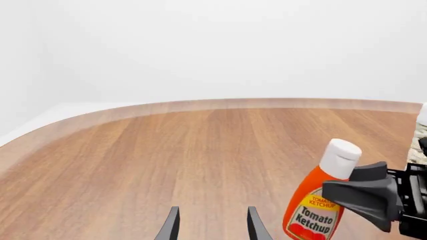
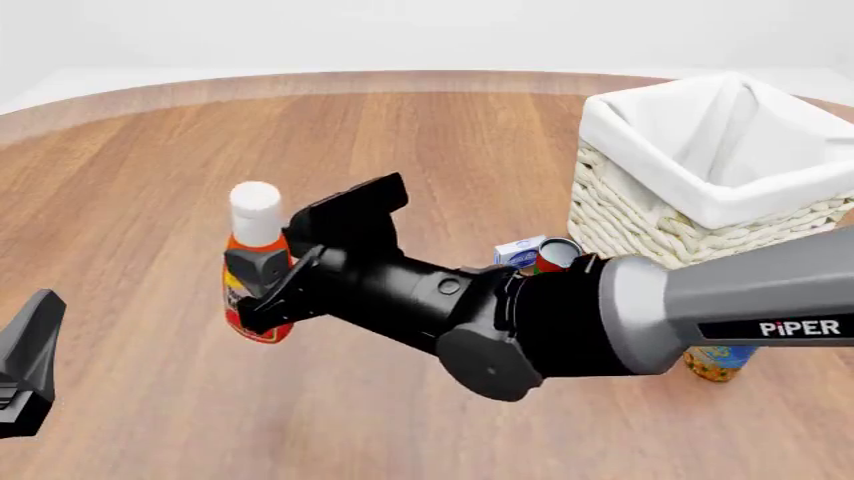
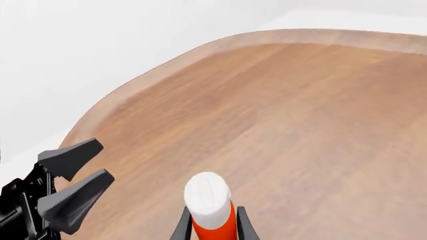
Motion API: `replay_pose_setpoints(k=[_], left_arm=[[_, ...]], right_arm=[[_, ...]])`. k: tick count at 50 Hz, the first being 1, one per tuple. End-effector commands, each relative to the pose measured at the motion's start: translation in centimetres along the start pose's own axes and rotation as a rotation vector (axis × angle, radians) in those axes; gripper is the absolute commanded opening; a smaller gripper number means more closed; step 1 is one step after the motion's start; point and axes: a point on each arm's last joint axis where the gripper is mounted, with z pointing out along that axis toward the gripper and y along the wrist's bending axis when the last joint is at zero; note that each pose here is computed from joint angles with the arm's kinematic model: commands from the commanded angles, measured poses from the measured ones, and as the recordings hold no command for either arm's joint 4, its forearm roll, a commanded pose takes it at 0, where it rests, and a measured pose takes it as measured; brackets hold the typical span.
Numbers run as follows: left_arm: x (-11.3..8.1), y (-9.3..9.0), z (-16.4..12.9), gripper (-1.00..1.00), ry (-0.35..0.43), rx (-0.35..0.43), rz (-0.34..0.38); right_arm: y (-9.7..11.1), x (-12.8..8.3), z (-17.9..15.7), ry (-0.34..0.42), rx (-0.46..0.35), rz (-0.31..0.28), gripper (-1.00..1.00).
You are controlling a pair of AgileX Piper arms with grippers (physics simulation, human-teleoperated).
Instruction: Pick up the ketchup, and put it in the basket.
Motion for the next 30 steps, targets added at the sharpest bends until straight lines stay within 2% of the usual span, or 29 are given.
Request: replay_pose_setpoints(k=[1, 14, 30], left_arm=[[0.0, 0.0, 0.0, 1.0, 0.0, 0.0, 0.0], [0.0, 0.0, 0.0, 1.0, 0.0, 0.0, 0.0], [0.0, 0.0, 0.0, 1.0, 0.0, 0.0, 0.0]], right_arm=[[-1.8, -1.9, -1.3, -0.06, 0.042, 0.028, -1.0], [-4.5, -3.6, -3.0, -0.121, 0.116, 0.056, -1.0], [-6.7, -5.2, -4.9, -0.178, 0.18, 0.056, -1.0]])
